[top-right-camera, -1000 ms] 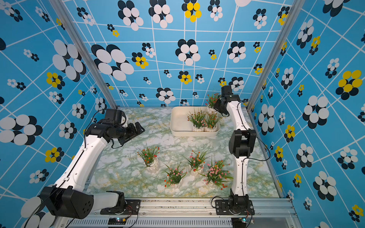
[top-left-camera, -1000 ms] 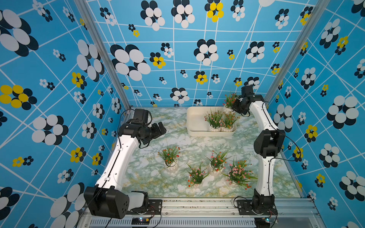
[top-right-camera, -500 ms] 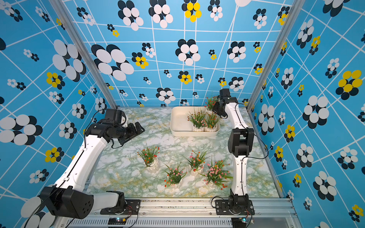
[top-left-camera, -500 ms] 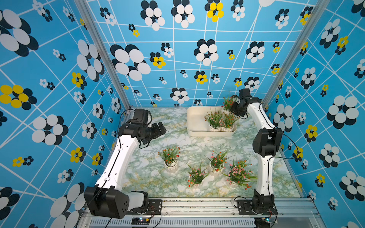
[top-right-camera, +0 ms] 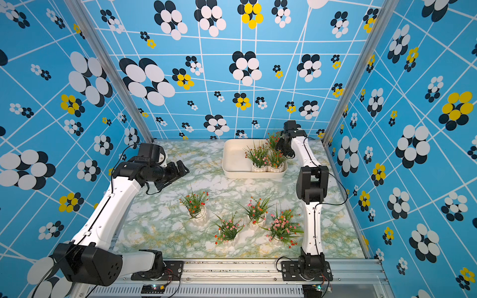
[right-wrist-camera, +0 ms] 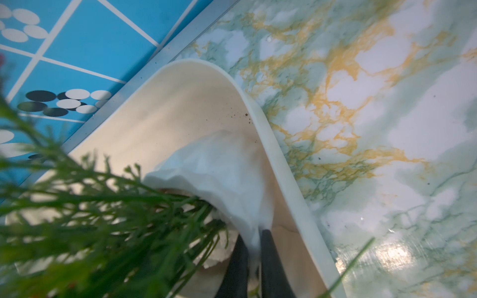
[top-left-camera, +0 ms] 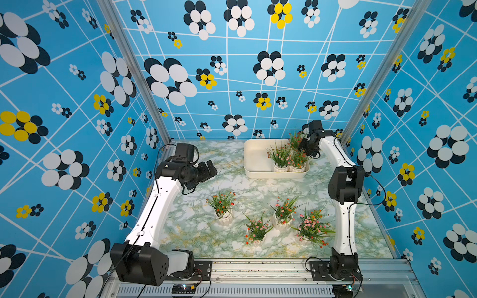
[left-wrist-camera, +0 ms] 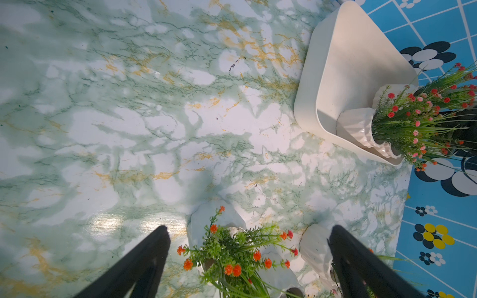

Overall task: Put the potted gypsophila into the storage box
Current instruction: Place the baby's breath potted plant at the storage box.

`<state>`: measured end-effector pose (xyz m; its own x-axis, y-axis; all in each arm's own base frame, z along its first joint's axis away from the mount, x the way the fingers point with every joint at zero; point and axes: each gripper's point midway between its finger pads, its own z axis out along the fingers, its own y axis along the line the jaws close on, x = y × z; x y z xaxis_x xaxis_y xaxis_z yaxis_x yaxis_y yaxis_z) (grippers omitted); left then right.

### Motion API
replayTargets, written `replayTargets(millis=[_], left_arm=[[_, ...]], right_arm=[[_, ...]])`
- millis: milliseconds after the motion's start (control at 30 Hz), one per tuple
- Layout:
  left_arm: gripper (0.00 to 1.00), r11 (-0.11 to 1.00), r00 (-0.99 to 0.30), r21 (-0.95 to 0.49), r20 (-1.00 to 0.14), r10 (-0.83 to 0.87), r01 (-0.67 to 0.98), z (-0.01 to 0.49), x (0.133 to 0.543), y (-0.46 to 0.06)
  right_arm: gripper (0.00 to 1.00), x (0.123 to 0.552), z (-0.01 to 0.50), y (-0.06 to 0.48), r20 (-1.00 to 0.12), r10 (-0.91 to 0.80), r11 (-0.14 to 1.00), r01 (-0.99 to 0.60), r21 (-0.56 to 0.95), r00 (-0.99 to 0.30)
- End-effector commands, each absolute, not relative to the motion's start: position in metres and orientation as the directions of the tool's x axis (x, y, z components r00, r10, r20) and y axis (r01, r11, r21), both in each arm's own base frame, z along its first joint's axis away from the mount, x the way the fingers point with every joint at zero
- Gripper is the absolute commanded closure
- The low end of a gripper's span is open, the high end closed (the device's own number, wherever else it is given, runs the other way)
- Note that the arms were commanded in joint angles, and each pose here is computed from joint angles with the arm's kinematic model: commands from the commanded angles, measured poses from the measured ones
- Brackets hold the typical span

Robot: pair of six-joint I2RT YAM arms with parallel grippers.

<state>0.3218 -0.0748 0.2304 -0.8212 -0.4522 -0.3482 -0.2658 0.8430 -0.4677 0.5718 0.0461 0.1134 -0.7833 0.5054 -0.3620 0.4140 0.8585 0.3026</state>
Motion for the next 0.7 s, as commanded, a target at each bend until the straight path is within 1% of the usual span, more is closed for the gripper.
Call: replayTargets(millis=[0, 200, 367, 500, 600, 667], left_arm=[[0.01, 0.837, -0.820, -0.467, -0.331, -0.466, -0.287, 0.226, 0.315, -0.072], [0.01, 0.812, -0.812, -0.504, -0.317, -0.491, -0.295, 0.225, 0.312, -0.072], [0.01, 0.780, -0.799, -0.547, -0.299, -0.522, -0.304, 0.230, 0.306, -0.068], [0.01, 0.759, -0.787, -0.570, -0.290, -0.544, -0.314, 0.235, 0.293, -0.060], [0.01, 0.750, -0.771, -0.556, -0.276, -0.574, -0.359, 0.229, 0.274, -0.046], [0.01, 0.733, -0.761, -0.545, -0.241, -0.602, -0.407, 0.219, 0.259, -0.038]], right_arm=[[0.95, 0.578, 0.116, 0.048, -0.381, 0.506, 0.858, 0.407, 0.313, -0.773], [0.78, 0.575, 0.121, 0.045, -0.389, 0.507, 0.859, 0.413, 0.303, -0.770], [0.68, 0.573, 0.149, 0.042, -0.432, 0.499, 0.865, 0.401, 0.302, -0.751], [0.66, 0.566, 0.190, 0.033, -0.501, 0.477, 0.879, 0.383, 0.283, -0.722], [0.64, 0.556, 0.233, 0.027, -0.562, 0.454, 0.891, 0.361, 0.275, -0.692], [0.60, 0.545, 0.265, 0.024, -0.607, 0.441, 0.897, 0.345, 0.276, -0.661]])
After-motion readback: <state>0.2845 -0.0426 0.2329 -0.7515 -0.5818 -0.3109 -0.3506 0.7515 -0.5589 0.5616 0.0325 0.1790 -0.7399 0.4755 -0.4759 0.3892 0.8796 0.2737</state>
